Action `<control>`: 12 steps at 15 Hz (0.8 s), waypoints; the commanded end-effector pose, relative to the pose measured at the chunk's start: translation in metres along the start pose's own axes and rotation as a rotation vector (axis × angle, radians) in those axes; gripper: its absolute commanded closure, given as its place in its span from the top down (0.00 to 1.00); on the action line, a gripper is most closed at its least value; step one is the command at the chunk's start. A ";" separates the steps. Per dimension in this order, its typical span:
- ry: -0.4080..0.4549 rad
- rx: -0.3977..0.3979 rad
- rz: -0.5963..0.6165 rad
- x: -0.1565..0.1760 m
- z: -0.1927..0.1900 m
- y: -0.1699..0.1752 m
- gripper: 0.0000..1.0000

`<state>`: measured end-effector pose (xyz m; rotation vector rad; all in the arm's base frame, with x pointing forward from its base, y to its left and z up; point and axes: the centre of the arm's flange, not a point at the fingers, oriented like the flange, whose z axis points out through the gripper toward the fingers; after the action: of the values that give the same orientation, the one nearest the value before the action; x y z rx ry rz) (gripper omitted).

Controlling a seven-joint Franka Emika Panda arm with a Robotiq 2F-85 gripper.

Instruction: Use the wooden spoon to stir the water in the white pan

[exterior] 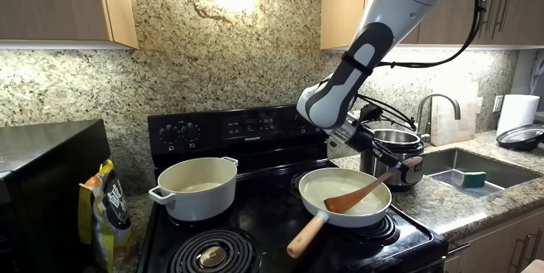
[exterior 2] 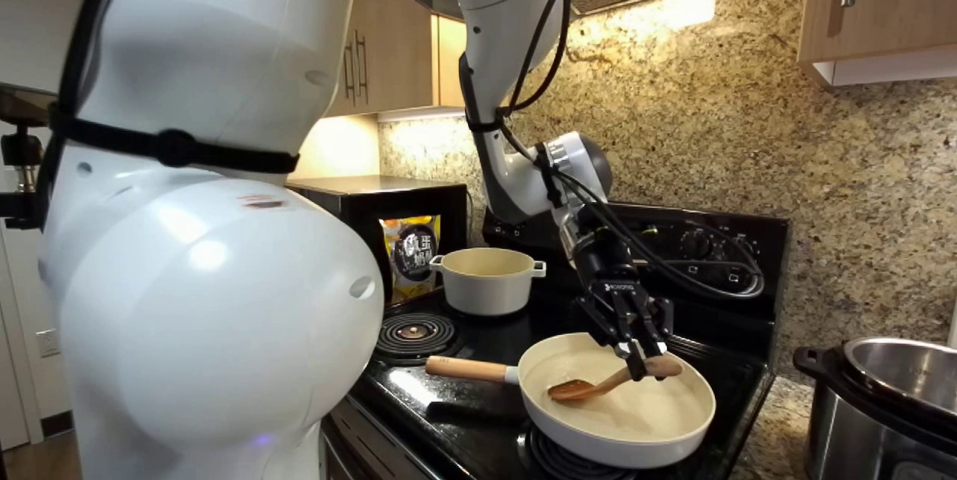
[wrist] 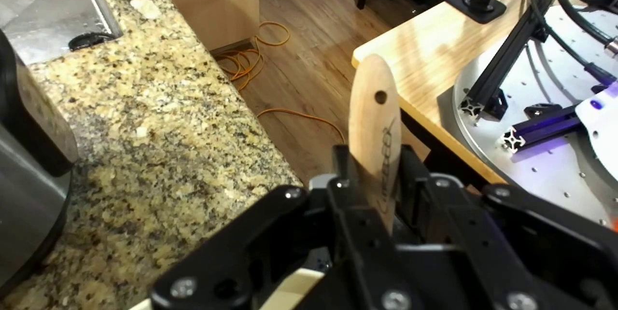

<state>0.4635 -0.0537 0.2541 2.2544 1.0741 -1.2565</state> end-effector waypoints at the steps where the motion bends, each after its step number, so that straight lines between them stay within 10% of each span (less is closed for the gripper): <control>1: 0.039 0.030 0.014 -0.040 0.021 0.004 0.07; 12: 0.144 0.145 0.219 -0.043 0.016 0.047 0.07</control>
<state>0.4638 -0.1158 0.2812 2.4742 0.8569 -1.1761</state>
